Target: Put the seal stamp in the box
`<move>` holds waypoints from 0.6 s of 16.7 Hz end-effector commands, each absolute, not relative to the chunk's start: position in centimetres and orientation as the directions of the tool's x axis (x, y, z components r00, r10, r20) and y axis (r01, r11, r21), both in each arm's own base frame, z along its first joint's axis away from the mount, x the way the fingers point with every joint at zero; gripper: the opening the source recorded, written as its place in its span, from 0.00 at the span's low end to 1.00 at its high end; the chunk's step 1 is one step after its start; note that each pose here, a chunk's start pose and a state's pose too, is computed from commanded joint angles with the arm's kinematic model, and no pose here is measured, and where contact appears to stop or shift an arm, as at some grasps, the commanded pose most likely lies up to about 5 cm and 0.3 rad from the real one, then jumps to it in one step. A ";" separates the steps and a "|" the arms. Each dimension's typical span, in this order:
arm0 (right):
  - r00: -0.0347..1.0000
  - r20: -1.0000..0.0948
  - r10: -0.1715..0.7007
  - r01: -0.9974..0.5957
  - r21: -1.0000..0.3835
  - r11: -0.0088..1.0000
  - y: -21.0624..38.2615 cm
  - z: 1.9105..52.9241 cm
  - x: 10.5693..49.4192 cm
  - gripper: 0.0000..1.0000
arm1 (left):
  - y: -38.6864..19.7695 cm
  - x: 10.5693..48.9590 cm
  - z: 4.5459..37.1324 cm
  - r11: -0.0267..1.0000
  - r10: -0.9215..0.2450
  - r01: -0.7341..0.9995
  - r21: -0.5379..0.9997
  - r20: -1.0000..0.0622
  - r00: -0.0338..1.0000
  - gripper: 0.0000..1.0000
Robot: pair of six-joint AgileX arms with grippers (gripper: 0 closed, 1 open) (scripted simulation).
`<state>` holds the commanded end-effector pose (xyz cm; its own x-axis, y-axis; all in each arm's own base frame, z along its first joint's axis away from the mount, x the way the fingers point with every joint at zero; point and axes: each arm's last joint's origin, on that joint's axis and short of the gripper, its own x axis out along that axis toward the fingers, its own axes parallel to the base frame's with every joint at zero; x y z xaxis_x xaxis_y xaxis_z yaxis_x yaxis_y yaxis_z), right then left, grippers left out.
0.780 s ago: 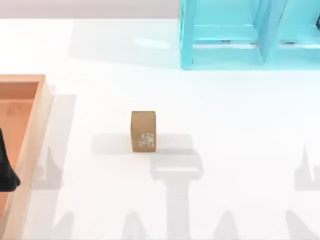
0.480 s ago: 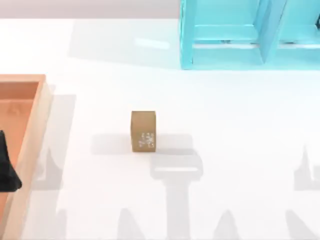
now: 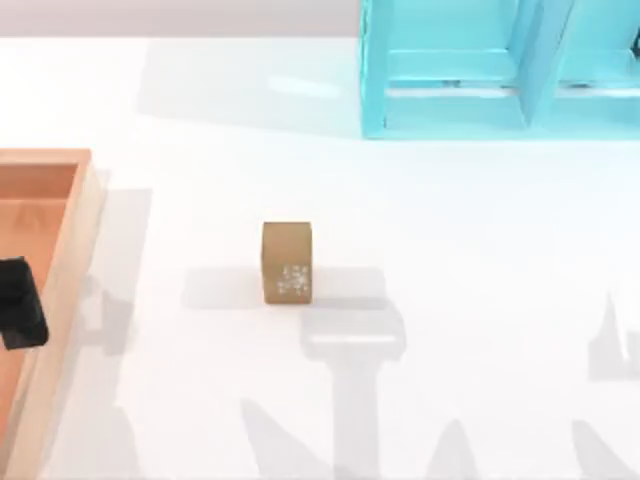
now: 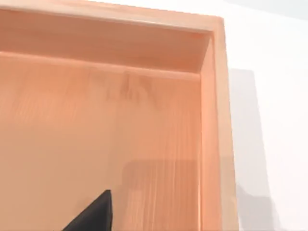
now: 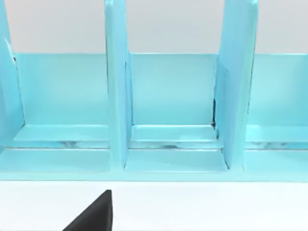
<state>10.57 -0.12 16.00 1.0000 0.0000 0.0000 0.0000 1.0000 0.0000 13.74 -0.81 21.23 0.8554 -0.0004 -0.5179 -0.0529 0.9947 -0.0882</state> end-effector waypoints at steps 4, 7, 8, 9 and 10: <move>1.000 0.000 0.000 0.000 0.000 1.000 -0.1 16.0 10.6 1.00 | -2.3 18.3 27.7 0.984 -0.047 -0.073 -0.164 -0.628 0.777 1.00; 1.000 0.000 0.000 0.000 0.000 1.000 -0.1 16.0 10.6 1.00 | -4.4 22.6 32.3 0.971 -0.104 -0.072 -0.227 -0.675 0.730 1.00; 1.000 0.000 0.000 0.000 0.000 1.000 -0.1 16.0 10.6 1.00 | -5.4 24.2 33.6 0.967 -0.125 -0.069 -0.245 -0.692 0.711 1.00; 1.000 0.000 0.000 0.000 0.000 1.000 -0.1 16.0 10.6 1.00 | -6.4 25.7 34.5 0.964 -0.144 -0.066 -0.259 -0.712 0.687 1.00; 1.000 0.000 0.000 0.000 0.000 1.000 -0.1 16.0 10.6 1.00 | -7.7 27.3 35.1 0.961 -0.162 -0.064 -0.269 -0.736 0.658 1.00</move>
